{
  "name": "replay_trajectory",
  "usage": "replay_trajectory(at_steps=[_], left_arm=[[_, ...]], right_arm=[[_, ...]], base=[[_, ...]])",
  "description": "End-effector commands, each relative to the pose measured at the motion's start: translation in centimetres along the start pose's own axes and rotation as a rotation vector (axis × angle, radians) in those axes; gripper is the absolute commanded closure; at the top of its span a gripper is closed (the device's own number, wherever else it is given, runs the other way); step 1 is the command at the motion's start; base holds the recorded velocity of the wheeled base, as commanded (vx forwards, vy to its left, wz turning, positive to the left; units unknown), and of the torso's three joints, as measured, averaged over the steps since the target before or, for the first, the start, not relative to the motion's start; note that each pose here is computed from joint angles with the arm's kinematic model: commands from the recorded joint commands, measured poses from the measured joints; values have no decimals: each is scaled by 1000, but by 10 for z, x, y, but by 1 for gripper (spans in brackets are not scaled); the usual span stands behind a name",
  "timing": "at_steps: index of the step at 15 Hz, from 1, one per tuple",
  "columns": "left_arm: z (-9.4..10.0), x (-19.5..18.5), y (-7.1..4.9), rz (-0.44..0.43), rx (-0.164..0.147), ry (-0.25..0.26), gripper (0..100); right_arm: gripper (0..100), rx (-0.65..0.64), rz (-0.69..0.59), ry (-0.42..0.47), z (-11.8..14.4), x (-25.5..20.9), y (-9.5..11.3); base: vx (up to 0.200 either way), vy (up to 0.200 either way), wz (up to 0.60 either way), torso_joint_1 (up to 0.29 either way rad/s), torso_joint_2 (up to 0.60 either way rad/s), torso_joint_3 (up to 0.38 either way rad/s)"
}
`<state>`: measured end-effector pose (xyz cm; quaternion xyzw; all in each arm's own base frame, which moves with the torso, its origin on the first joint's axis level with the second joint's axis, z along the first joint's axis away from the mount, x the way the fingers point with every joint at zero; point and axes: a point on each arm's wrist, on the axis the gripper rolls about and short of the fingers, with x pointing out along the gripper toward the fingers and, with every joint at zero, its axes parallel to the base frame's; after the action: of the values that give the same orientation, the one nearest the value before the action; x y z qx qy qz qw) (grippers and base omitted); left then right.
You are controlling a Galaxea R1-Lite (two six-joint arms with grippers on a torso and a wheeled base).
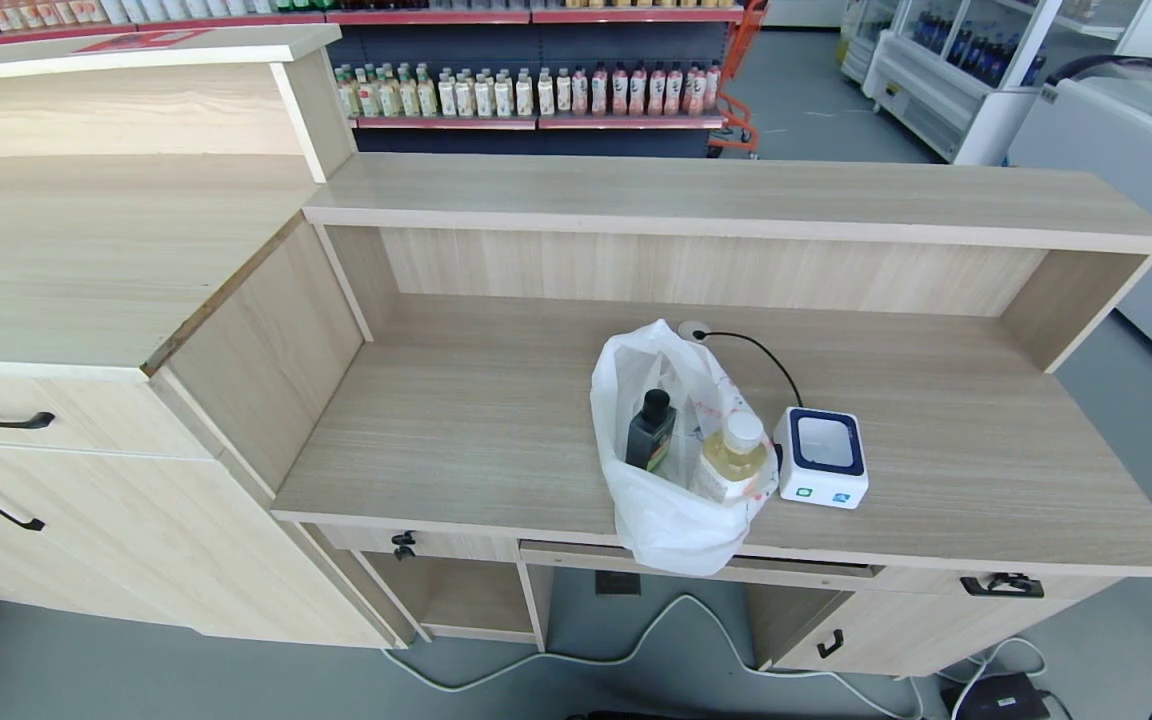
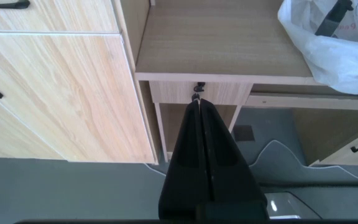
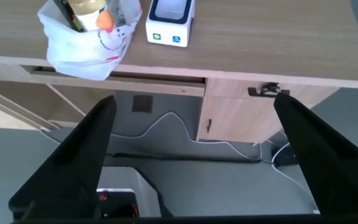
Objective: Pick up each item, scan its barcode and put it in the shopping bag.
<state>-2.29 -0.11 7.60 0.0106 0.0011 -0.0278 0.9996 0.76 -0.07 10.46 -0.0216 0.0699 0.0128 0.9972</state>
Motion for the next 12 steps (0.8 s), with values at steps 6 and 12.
replay_trajectory(at_steps=[6, 12], left_arm=[[0, 0, 0, 0, 0, 0, 100], [0, 0, 0, 0, 0, 0, 100]], right_arm=[[0, -11, 1, -153, -32, -26, 3], [0, -11, 1, -153, -32, -26, 3]], base=[[0, 0, 0, 0, 0, 0], [0, 0, 0, 0, 0, 0]])
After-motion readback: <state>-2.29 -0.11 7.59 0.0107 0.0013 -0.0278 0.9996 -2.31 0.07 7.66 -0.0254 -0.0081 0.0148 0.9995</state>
